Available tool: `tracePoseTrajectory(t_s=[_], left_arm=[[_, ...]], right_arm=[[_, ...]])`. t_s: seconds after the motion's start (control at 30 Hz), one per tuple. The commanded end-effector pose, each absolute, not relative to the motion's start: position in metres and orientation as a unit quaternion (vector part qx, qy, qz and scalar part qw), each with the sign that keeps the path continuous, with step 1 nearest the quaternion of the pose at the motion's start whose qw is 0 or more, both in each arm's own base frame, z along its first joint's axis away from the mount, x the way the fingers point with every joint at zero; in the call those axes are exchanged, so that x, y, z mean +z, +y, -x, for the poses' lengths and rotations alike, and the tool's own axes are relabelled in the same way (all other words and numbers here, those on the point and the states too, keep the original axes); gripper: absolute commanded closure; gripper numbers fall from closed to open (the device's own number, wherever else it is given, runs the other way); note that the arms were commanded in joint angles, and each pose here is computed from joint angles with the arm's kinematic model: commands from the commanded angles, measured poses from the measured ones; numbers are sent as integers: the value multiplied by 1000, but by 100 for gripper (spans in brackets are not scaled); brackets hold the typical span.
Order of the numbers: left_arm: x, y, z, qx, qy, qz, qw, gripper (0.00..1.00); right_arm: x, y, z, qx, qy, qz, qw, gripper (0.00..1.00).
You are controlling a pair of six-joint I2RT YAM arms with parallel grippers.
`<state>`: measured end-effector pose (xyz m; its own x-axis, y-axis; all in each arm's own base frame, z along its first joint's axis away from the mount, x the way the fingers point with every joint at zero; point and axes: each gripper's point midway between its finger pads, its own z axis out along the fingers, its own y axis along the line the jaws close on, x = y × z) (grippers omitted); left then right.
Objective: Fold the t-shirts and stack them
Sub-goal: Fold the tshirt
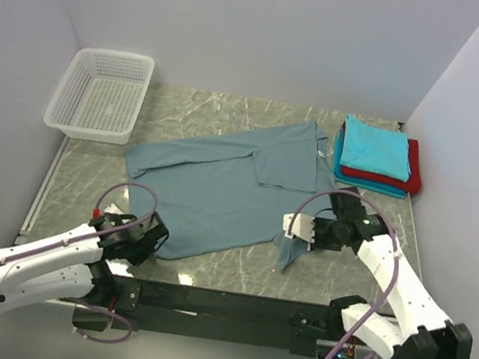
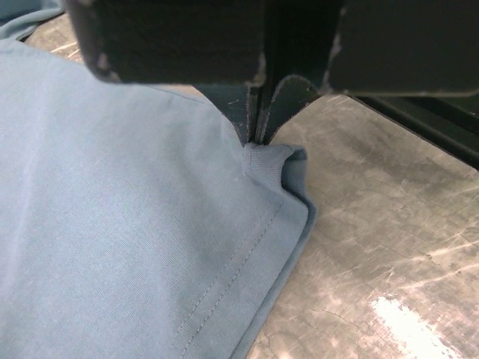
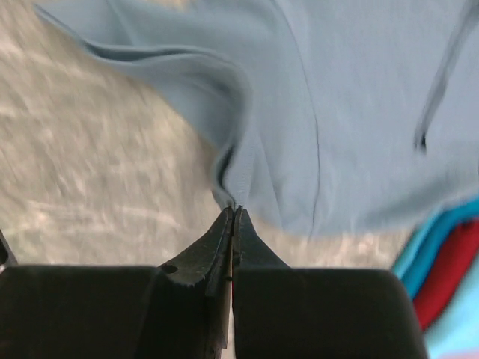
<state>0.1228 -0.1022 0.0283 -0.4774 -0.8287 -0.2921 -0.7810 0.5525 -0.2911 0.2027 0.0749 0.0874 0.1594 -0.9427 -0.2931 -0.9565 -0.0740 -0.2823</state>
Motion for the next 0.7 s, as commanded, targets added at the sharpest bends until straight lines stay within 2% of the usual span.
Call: tracePoseTrajectory(t_s=[0.0,0.33,0.67], left_arm=[[43,-102,-129,-71,851,472,217,100],[62,-104,-139,-82,844,474,237,100],[84,-102,-151,-94,823,494,265,100]], right_arm=[[117,50,-208,-17,664,710,235,100],[155,29,-242,-88,692,641,320,100],[198,48,-271,-83,681,602,408,100]])
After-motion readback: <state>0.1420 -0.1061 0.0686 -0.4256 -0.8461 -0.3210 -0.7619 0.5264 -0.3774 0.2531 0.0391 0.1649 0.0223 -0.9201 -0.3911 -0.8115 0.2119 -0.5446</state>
